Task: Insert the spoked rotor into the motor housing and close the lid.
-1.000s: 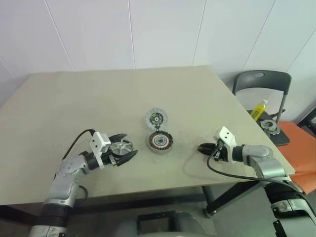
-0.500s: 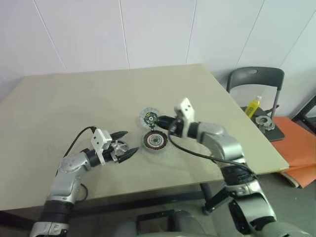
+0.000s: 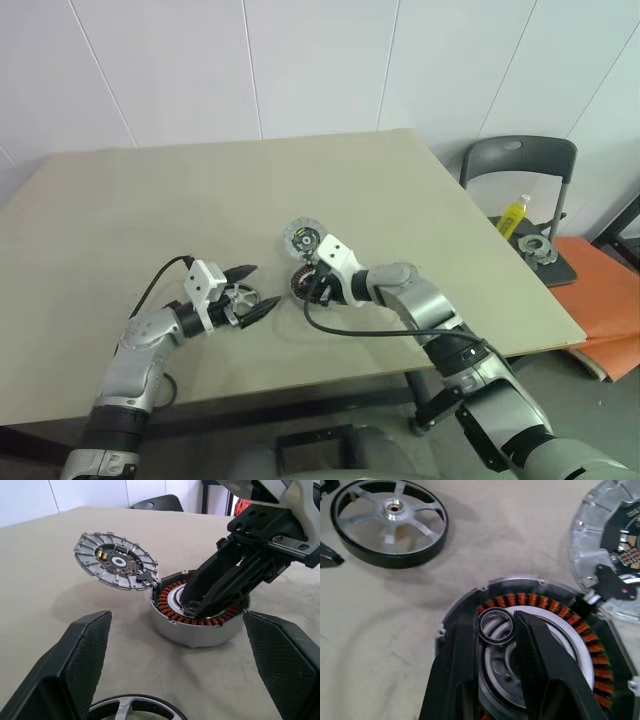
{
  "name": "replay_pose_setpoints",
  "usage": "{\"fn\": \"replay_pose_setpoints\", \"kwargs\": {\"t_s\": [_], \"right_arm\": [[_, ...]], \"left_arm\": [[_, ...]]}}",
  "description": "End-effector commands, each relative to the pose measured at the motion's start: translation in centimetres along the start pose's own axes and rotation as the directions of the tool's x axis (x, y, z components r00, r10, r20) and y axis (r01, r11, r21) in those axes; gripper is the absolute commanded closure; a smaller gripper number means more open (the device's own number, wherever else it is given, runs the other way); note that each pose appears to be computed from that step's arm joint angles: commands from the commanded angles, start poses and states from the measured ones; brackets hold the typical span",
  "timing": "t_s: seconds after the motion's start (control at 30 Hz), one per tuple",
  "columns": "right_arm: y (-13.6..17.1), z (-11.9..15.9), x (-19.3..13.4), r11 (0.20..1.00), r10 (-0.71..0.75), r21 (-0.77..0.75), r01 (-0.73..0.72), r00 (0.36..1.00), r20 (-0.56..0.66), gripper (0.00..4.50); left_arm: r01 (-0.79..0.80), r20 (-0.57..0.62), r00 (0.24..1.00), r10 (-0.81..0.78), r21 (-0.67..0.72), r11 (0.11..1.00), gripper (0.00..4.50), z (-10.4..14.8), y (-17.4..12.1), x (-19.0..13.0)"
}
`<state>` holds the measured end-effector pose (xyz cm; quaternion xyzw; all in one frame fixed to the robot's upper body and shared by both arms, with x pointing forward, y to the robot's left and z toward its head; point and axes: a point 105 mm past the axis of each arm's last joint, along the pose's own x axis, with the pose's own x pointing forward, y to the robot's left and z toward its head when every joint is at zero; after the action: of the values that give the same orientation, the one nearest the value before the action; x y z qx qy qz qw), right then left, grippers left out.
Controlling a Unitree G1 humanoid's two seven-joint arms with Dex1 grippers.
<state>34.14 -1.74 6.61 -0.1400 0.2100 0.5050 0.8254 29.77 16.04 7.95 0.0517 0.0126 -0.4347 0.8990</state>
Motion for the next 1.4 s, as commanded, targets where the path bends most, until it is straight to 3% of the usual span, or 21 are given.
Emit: {"fn": "replay_pose_setpoints", "kwargs": {"t_s": [0.03, 0.37, 0.73, 1.1, 1.4], "right_arm": [[-1.5, 1.2, -1.0, 0.999, -0.034, -0.002, 0.034, 0.999, 0.022, 3.81], [-3.7, 0.4, -2.8, 0.997, -0.074, -0.006, 0.073, 0.997, -0.034, 3.81], [-2.1, 1.5, -1.6, 0.994, -0.02, 0.112, 0.015, 0.999, 0.044, 3.81], [-2.0, 0.1, -1.9, 0.999, -0.004, 0.048, 0.006, 1.0, -0.024, 3.81], [-0.8, 0.5, -1.1, 0.998, 0.034, 0.05, -0.034, 0.999, 0.0, 3.81]], "left_arm": [[-0.003, 0.033, 0.999, 0.002, 0.041, 0.999, 0.0, 1.3, 0.2, 0.0], [0.004, 0.028, 1.0, -0.005, 0.033, 0.999, 0.0, 1.0, 0.0, 0.1], [-0.002, 0.019, 1.0, 0.002, 0.028, 1.0, 0.0, 0.6, 0.1, 0.0], [-0.011, 0.013, 1.0, 0.011, 0.026, 1.0, 0.0, 0.2, 0.3, -0.2], [-0.012, 0.004, 1.0, 0.012, 0.026, 1.0, 0.0, 0.0, 0.3, -0.3]]}}
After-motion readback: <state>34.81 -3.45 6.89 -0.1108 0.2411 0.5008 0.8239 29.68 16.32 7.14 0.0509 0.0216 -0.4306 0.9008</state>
